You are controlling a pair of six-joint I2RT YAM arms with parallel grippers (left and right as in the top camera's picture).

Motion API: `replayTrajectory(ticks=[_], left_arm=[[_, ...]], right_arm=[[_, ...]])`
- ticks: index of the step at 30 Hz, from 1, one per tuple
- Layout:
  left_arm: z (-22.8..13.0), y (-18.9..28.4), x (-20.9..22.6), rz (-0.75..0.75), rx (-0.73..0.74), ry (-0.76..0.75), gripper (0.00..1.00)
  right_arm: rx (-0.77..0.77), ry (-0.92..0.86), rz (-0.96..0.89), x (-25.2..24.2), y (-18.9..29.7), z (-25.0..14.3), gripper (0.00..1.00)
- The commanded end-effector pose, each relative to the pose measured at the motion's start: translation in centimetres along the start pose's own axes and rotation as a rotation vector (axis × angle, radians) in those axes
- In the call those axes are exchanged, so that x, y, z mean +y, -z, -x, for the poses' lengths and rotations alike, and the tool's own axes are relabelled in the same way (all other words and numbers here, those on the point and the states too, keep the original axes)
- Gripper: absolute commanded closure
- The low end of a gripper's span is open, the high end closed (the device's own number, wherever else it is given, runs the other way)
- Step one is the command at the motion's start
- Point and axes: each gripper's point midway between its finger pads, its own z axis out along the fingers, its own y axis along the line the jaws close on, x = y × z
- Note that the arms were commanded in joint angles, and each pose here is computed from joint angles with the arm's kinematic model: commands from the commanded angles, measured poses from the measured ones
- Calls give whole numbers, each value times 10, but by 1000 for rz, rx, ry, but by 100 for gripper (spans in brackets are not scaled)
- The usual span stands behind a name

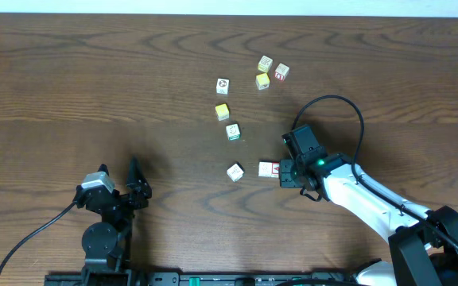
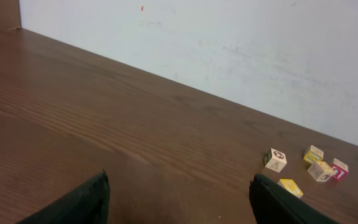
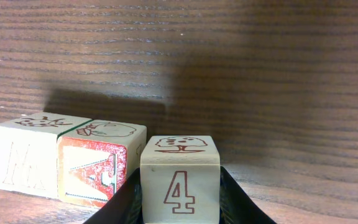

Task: Lift 5 blocks

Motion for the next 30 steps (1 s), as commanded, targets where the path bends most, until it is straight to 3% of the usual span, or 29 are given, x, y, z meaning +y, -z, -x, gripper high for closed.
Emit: replayTrajectory(ticks=[1,13,30], left_arm=[[-16,-1,8,31,45,-5,28],[-16,-1,8,31,45,-5,28],[-16,-1,8,31,45,-5,27]], right_arm=[[34,-28,-29,-5,-4,-11,96],[-26,-47,-124,-22,-3,-1,87],[-6,-47,-99,-17,-3,-5,75]])
